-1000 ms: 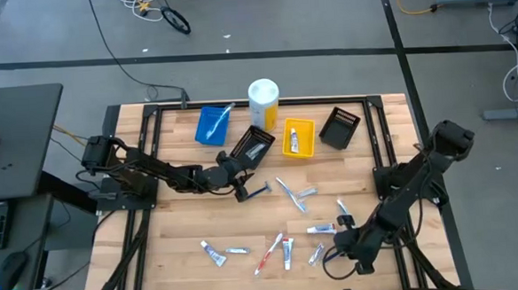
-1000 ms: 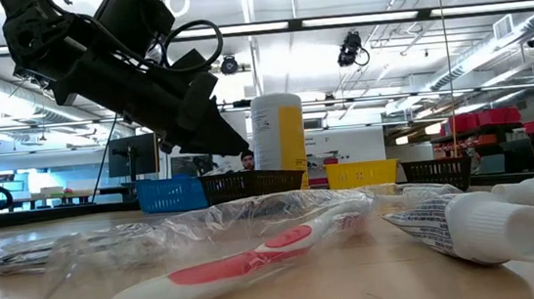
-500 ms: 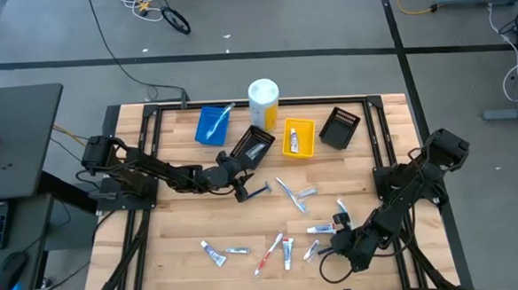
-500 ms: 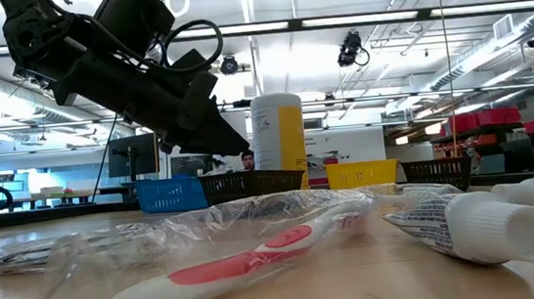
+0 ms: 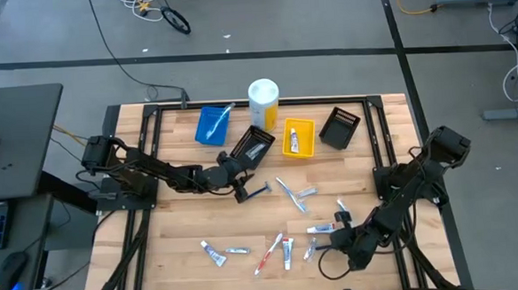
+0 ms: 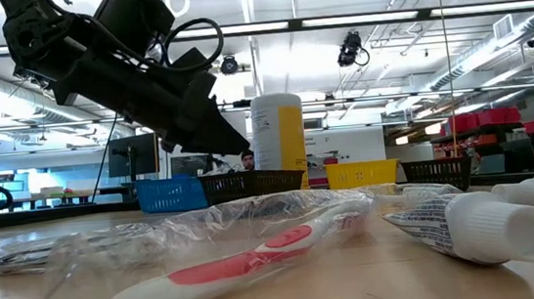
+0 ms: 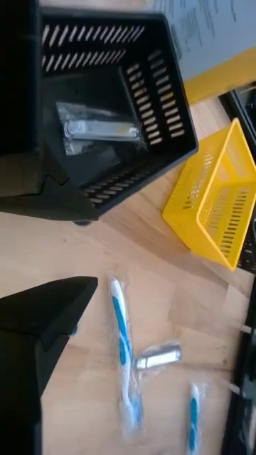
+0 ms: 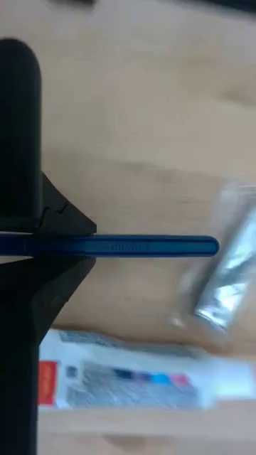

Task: Pick & Place Travel size toiletries
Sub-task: Put the razor into the right black bin

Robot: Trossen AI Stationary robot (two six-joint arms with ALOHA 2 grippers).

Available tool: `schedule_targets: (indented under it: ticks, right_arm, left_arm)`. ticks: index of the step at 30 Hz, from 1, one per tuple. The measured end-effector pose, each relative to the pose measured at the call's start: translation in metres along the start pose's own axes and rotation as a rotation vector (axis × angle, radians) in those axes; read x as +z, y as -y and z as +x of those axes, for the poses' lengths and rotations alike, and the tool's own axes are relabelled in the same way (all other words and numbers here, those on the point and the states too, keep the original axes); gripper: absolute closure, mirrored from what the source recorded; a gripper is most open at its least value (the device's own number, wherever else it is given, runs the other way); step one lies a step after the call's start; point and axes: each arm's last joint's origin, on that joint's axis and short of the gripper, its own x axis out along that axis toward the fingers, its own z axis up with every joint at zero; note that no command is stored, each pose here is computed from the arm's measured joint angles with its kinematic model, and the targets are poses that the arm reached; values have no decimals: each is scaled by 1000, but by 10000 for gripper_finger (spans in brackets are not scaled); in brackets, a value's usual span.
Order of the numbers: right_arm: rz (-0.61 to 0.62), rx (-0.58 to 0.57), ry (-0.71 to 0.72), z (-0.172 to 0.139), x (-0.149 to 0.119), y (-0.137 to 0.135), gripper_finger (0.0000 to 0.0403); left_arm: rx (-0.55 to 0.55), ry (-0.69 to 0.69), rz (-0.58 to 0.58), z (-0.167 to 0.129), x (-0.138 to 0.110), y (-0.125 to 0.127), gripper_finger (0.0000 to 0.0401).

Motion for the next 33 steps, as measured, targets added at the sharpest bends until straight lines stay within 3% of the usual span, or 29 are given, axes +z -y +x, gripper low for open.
schedule_targets:
  ticks: [5, 9, 12, 16, 20, 23, 28, 33]
  right_arm:
    - [28, 18, 107, -27, 27, 8, 367]
    - [31, -69, 217, -57, 42, 26, 367]
    - [-5, -263, 298, -79, 44, 47, 367]
    - [15, -637, 379, -102, 42, 81, 367]
    - [199, -974, 439, -118, 37, 119, 358]
    - [370, -1111, 404, -123, 28, 147, 355]
    - [745, -1234, 443, -118, 16, 190, 353]
    - [993, -1177, 391, -100, 1, 225, 352]
  left_arm:
    - [-52, -21, -19, 0, -1, 2, 254]
    - [-53, -20, 35, 0, -1, 1, 254]
    - [-49, -14, 79, 0, -1, 1, 254]
    - [-47, -12, 125, 0, 0, 1, 254]
    - [-56, 26, 107, 0, 3, 2, 254]
    - [-65, 63, 90, 0, 7, 4, 254]
    - [-69, 84, 91, 0, 9, 4, 254]
    - [-65, 86, 134, 0, 9, 3, 254]
